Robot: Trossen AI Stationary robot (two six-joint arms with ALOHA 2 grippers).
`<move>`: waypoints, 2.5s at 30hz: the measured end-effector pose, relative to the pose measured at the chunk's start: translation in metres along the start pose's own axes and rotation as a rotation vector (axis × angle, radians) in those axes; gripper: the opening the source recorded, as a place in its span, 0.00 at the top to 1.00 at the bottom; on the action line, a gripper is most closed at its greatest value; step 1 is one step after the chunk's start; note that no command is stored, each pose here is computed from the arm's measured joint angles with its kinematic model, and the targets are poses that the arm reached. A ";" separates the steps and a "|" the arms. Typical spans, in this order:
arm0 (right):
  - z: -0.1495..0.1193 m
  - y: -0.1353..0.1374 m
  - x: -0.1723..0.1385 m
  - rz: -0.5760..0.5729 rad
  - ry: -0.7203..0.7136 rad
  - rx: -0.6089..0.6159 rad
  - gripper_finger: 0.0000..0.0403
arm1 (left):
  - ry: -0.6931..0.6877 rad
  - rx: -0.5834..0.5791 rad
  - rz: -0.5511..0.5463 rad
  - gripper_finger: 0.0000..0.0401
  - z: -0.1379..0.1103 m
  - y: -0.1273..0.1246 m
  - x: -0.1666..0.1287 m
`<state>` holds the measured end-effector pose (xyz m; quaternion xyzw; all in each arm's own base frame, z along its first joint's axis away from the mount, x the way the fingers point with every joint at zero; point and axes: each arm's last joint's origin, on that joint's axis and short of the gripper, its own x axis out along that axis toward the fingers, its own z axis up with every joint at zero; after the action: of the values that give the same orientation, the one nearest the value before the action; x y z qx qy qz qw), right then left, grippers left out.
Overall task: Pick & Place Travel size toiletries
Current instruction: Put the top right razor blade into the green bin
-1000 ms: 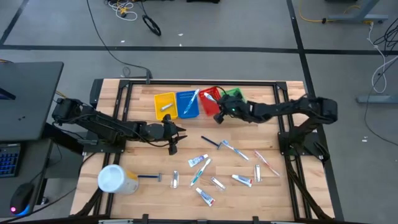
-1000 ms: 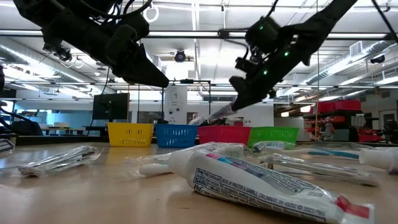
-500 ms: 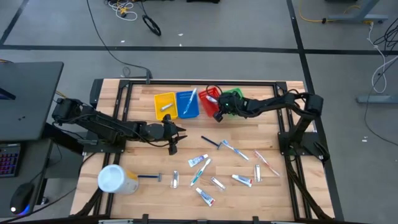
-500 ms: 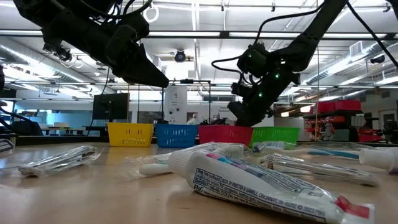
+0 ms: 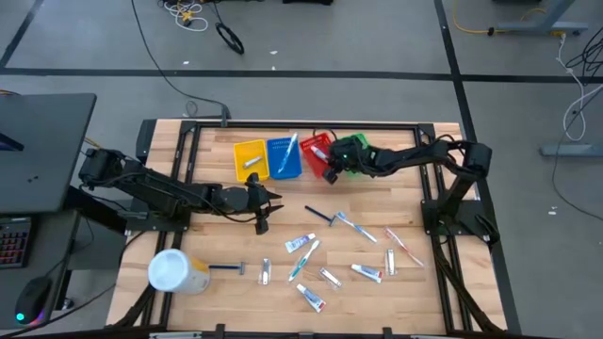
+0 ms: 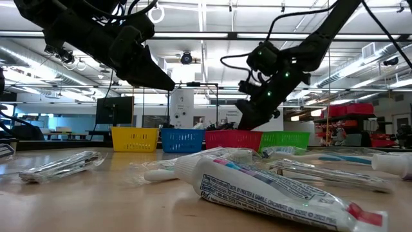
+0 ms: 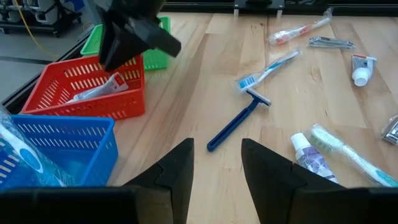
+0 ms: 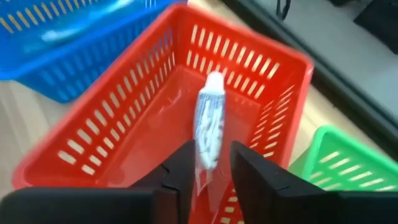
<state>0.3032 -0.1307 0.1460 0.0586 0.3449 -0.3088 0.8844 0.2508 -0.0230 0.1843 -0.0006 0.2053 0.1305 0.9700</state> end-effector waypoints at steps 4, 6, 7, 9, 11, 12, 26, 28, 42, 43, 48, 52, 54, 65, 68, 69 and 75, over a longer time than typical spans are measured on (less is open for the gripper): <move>0.012 0.003 -0.018 0.023 -0.051 -0.008 0.65 | 0.000 0.000 0.000 0.65 0.000 0.000 0.000; 0.017 0.008 -0.031 0.066 -0.077 -0.020 0.63 | 0.000 0.000 0.000 0.65 0.000 0.000 0.000; 0.020 0.012 -0.036 0.095 -0.095 -0.022 0.62 | 0.000 0.000 0.000 0.65 0.000 0.000 0.000; 0.024 0.020 -0.048 0.159 -0.113 -0.027 0.61 | 0.000 0.000 0.000 0.65 0.000 0.000 0.000; 0.025 0.031 -0.058 0.226 -0.126 -0.042 0.60 | 0.002 0.001 0.000 0.65 0.000 0.000 0.000; 0.024 0.037 -0.062 0.254 -0.126 -0.056 0.60 | 0.003 0.001 0.000 0.65 0.000 0.000 0.000; -0.015 0.117 -0.101 0.462 0.040 -0.091 0.60 | 0.000 -0.005 0.000 0.65 0.000 0.000 0.000; -0.019 0.123 -0.102 0.471 0.059 -0.089 0.60 | -0.001 -0.005 0.001 0.65 0.000 0.000 0.000; -0.052 0.138 -0.063 0.383 0.163 -0.126 0.60 | -0.003 -0.003 0.008 0.65 0.000 0.000 0.000; -0.053 0.138 -0.060 0.377 0.170 -0.126 0.60 | -0.003 -0.003 0.008 0.65 0.000 0.000 0.000; -0.060 0.137 -0.050 0.356 0.202 -0.130 0.60 | -0.003 -0.001 0.018 0.65 0.000 0.001 0.000; -0.065 0.139 -0.045 0.343 0.212 -0.138 0.60 | -0.023 0.035 0.126 0.65 0.003 0.004 -0.003; -0.066 0.139 -0.044 0.333 0.210 -0.140 0.60 | -0.049 0.032 0.151 0.65 0.008 0.007 -0.008; -0.066 0.138 -0.043 0.307 0.206 -0.143 0.83 | 0.089 0.003 0.039 0.65 0.007 0.017 -0.041; -0.066 0.139 -0.042 0.308 0.198 -0.137 0.89 | 0.114 -0.011 0.060 0.65 0.004 0.018 -0.043; -0.065 0.139 -0.042 0.308 0.195 -0.124 0.91 | 0.113 -0.014 0.063 0.65 0.004 0.018 -0.043; -0.056 0.136 -0.047 0.367 0.177 -0.068 0.92 | 0.120 -0.010 0.067 0.65 0.003 0.018 -0.042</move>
<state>0.3239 0.0202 0.1195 0.1175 0.4149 -0.1242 0.8936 0.2103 -0.0161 0.2051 -0.0065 0.2625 0.1636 0.9510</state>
